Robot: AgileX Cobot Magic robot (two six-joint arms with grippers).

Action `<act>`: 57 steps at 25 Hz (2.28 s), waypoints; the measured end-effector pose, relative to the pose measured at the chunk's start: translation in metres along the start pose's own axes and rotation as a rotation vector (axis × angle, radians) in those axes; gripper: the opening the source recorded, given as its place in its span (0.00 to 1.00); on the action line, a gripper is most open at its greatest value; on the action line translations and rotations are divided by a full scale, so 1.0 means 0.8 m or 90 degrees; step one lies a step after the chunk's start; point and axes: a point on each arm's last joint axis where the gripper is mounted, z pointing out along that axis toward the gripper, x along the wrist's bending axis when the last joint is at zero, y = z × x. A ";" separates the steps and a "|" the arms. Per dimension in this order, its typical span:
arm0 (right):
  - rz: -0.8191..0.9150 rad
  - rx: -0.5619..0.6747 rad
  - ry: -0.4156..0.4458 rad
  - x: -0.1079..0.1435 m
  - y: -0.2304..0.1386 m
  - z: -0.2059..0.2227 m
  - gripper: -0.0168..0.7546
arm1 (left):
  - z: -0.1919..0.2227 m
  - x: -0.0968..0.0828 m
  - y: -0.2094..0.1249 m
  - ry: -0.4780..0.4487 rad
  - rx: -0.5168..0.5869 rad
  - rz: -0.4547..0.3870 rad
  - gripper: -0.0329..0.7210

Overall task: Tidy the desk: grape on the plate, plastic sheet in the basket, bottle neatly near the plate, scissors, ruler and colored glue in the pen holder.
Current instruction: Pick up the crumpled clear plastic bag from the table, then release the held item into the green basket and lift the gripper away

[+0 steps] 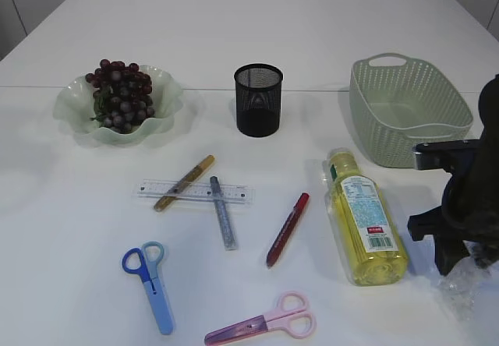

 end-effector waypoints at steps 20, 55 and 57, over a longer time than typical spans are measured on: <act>0.018 0.008 0.013 -0.003 -0.023 -0.059 0.11 | 0.000 0.002 0.000 0.010 0.000 0.003 0.78; 0.107 -0.282 -0.006 -0.058 0.229 -0.195 0.11 | 0.000 0.002 0.000 0.010 0.000 0.003 0.70; 0.107 -0.270 -0.008 -0.059 0.233 -0.184 0.12 | 0.000 0.002 0.000 0.010 0.000 0.003 0.70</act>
